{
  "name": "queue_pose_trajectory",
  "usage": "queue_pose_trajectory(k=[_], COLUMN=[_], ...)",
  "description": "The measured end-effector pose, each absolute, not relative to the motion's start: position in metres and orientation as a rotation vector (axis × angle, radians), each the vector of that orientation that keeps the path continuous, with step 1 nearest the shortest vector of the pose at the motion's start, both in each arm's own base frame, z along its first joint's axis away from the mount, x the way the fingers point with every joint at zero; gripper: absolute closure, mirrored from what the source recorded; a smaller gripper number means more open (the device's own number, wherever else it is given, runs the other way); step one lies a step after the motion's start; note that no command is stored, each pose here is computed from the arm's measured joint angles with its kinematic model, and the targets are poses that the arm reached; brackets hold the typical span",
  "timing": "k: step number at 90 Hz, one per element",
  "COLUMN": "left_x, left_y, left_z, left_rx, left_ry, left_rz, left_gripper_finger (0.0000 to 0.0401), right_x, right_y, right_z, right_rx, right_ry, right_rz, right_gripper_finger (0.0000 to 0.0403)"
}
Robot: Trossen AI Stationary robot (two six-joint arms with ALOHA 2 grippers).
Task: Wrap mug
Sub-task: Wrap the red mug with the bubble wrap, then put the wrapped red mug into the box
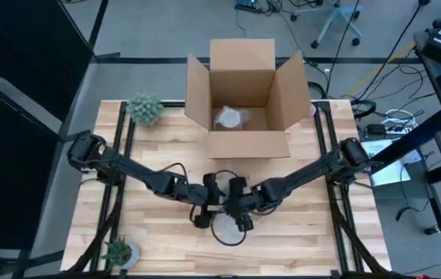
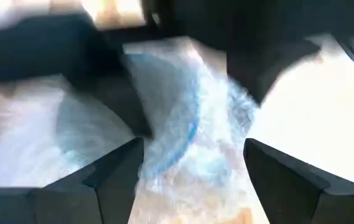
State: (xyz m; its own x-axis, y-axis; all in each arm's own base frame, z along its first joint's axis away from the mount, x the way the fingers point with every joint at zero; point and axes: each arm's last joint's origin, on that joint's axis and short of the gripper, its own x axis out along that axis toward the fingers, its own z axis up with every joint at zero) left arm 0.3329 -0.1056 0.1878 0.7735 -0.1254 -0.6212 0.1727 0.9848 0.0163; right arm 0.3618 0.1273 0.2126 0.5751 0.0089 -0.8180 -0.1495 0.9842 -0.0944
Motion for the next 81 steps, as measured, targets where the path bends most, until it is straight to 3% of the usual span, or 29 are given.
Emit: queue_pose_trajectory(k=[23, 34, 81], left_x=[0.333, 0.334, 0.337], left_y=[-0.105, -0.105, -0.105], left_z=[0.187, 0.188, 0.193], left_rx=[0.073, 0.073, 0.069], left_ry=[0.668, 0.662, 0.612], left_rz=[-0.161, -0.162, -0.148], left_gripper_finger=[0.0137, 0.0137, 0.0137], right_x=[0.336, 0.335, 0.371], right_y=[0.121, 0.126, 0.135], right_z=[0.261, 0.264, 0.165], right_rx=[-0.095, -0.098, -0.262], right_ry=[0.954, 0.927, 1.148], right_rz=[0.053, 0.066, 0.057], right_gripper_finger=[0.0106, 0.0106, 0.0110])
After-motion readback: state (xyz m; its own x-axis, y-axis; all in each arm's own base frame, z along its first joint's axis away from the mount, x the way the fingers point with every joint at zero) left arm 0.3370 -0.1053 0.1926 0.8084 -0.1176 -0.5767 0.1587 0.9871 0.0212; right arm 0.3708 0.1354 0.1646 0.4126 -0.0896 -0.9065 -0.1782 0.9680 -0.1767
